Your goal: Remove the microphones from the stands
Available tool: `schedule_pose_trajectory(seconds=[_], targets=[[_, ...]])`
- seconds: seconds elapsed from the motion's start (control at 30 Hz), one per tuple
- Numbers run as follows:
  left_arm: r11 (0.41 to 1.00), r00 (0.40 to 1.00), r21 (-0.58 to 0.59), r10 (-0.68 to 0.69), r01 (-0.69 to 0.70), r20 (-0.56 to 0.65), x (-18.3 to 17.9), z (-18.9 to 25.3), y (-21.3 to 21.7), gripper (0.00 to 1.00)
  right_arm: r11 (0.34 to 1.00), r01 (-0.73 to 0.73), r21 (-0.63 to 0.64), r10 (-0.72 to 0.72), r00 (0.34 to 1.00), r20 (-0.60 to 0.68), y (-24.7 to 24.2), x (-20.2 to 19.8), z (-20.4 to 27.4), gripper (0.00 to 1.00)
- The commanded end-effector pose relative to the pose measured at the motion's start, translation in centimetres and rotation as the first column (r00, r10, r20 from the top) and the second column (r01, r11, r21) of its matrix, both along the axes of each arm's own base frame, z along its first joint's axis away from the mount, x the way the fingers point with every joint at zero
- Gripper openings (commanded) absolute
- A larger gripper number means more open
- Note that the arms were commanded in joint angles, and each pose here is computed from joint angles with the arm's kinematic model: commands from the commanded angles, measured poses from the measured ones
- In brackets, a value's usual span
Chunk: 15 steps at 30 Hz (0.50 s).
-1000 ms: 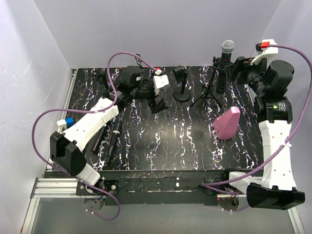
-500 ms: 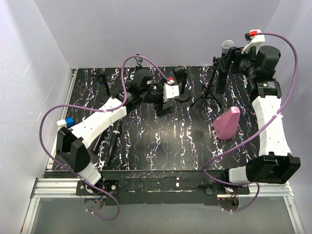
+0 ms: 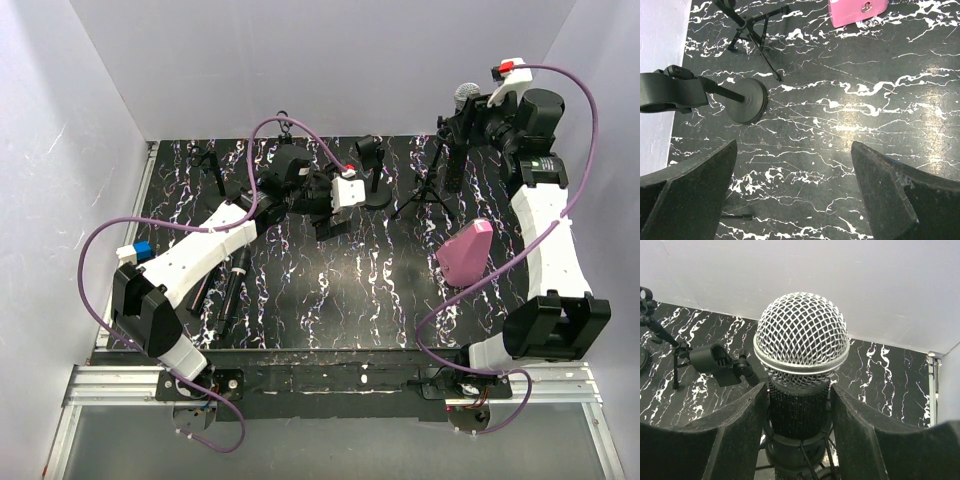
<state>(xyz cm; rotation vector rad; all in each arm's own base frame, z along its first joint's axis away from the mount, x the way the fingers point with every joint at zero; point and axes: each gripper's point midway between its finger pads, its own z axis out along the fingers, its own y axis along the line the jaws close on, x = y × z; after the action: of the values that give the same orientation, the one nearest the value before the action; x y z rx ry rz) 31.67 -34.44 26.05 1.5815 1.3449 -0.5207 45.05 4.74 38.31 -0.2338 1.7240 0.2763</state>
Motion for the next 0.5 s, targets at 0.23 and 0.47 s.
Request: schedule_pose_trajectory(seconds=[0.23,0.47], targets=[[0.999,0.999,-0.032,0.000,0.002,0.047,-0.7,2.1,0.4,0.98,0.996,-0.070,-0.049,0.074,0.992,0.101,0.8,-1.1,3.6,0.26],[0.996,0.997,-0.055,0.065,-0.063,0.030,-0.1,2.4,0.7,0.98,0.990,-0.129,-0.053,0.136,0.978,0.160,2.0,-6.5,6.0,0.03]])
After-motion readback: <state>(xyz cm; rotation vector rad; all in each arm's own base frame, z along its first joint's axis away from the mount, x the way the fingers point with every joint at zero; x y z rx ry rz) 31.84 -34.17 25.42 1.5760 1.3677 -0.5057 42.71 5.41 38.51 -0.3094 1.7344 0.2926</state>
